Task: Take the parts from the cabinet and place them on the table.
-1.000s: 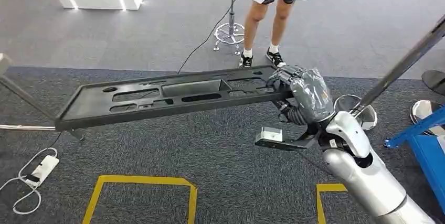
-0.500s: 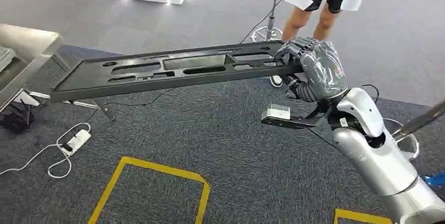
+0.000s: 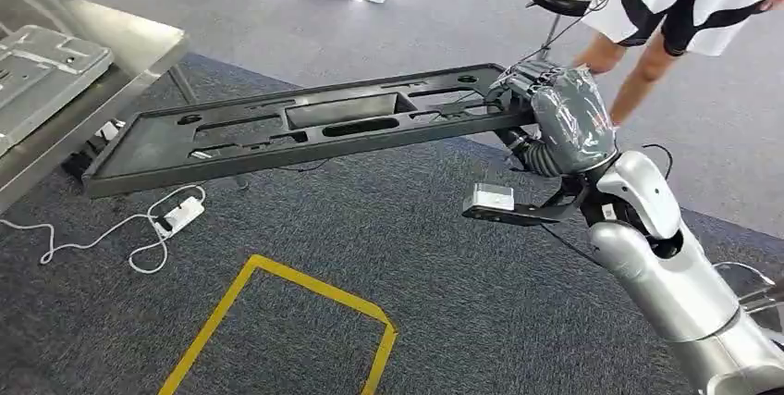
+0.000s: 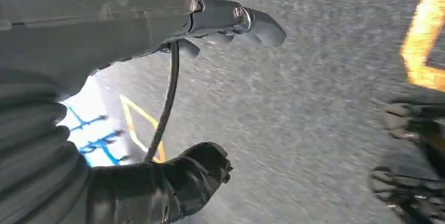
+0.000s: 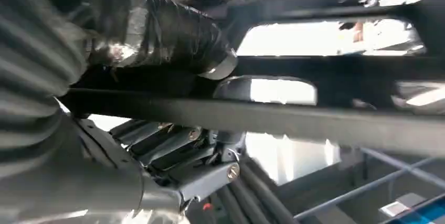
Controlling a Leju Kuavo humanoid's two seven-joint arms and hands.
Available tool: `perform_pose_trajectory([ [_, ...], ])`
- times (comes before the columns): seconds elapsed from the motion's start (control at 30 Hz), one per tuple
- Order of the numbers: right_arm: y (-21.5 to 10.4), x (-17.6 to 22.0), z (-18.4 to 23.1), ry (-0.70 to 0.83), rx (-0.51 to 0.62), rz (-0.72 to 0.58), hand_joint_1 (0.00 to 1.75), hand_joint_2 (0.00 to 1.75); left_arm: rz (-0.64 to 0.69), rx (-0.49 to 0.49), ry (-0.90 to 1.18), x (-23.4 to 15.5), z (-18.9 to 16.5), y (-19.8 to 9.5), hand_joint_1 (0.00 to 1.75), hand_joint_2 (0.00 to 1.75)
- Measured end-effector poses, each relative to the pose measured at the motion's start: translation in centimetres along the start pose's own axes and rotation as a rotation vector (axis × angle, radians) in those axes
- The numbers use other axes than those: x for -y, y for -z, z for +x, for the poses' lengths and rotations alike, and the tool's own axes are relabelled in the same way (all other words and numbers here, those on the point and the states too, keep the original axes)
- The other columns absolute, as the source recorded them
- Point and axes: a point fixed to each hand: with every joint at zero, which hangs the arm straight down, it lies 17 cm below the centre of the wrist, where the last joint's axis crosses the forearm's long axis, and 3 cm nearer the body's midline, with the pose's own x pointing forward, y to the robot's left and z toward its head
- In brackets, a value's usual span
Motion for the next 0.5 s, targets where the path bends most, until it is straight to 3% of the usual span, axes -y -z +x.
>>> perform_pose_trajectory([
  [0.5, 2.6, 3.4, -1.3, -0.055, -0.005, -0.031, 1.75, 1.75, -0.003, -0.005, 0.035, -0.2, 0.3, 0.0, 0.00, 1.75],
])
